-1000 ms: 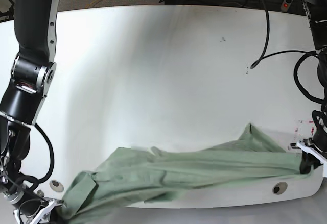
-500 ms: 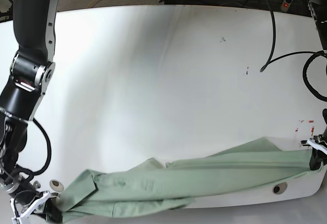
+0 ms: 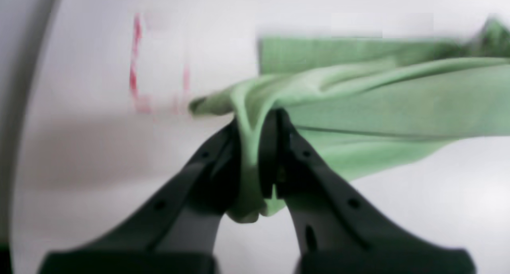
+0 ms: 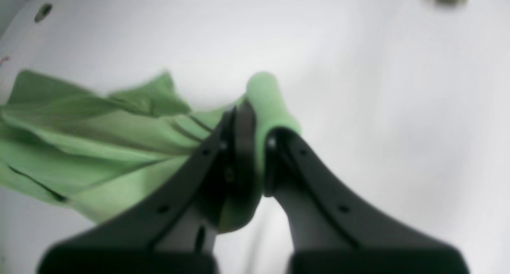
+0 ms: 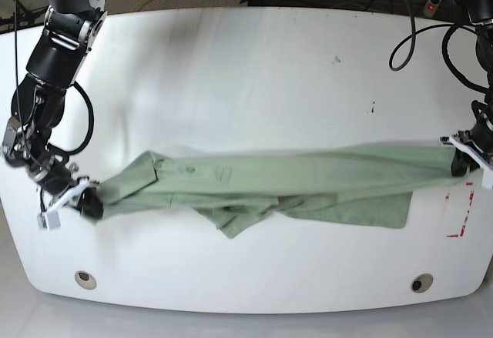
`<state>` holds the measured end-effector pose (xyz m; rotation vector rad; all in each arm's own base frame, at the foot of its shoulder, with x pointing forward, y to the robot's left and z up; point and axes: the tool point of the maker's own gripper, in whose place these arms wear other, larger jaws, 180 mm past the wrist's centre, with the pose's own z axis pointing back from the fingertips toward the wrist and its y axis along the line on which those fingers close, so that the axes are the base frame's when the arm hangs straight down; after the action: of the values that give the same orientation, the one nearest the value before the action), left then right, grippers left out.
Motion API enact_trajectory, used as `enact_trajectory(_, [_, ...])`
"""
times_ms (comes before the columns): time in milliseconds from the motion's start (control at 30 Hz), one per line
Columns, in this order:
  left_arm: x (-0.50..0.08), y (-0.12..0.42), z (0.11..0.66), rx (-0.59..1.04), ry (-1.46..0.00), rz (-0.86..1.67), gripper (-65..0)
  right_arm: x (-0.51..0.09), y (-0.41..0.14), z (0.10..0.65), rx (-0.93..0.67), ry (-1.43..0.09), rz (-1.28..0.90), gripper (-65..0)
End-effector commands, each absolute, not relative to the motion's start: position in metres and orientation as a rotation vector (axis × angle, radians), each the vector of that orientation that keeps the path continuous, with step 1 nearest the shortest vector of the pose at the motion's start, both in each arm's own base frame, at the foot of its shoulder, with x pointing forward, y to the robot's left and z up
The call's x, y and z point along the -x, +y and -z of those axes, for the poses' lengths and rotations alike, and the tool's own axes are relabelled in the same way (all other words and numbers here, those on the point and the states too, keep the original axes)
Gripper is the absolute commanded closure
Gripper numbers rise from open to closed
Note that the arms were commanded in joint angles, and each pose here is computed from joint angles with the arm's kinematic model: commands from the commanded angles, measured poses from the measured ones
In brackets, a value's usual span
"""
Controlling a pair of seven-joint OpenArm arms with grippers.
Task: Fold the T-shirt properly
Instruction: 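Lift the stretched shirt with both grippers and lay it flat on the table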
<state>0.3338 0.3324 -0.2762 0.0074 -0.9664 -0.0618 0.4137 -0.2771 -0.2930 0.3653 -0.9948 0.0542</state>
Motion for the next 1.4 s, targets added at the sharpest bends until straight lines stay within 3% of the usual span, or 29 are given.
enact_trajectory(0, [-0.331, 0.339, 0.268, -0.029, -0.997, 0.064, -2.4, -0.411, -0.287, 0.276, -0.389, -1.073, -0.025, 0.0])
enact_trajectory(233, [-0.285, 0.338, 0.316, -0.022, -0.841, 0.068, -2.4, -0.360, -0.284, 0.326, -0.497, -0.983, 0.089, 0.0])
enact_trajectory(700, [-0.232, 0.341, 0.357, -0.021, -0.682, 0.071, -2.5, -0.297, -0.279, 0.376, -0.496, -0.835, 0.116, 0.0])
enact_trajectory(800, [-0.228, 0.341, 0.359, -0.022, -0.672, 0.072, -2.5, -0.290, -0.277, 0.366, -0.501, -0.861, 0.101, -6.5])
enact_trajectory(967, [-0.223, 0.341, 0.362, -0.022, -0.658, 0.074, -2.8, -0.283, -0.271, 0.357, -0.525, -0.883, 0.096, -25.5])
enact_trajectory(1100, [-0.222, 0.341, 0.363, -0.022, -0.655, 0.074, -3.3, -0.278, -0.266, 0.354, -0.524, -0.883, 0.078, -34.1])
enact_trajectory(1167, [-0.221, 0.341, 0.363, -0.022, -0.650, 0.074, -6.5, -0.273, -0.264, 0.353, -0.521, -0.880, 0.063, -36.5])
enact_trajectory(1233, [-0.221, 0.341, 0.363, -0.022, -0.650, 0.074, -16.9, -0.267, -0.259, 0.348, -0.514, -0.881, 0.033, -38.8])
enact_trajectory(1367, [-0.221, 0.340, 0.363, -0.022, -0.650, 0.077, -30.7, -0.256, -0.248, 0.339, -0.497, -0.885, -0.028, -40.7])
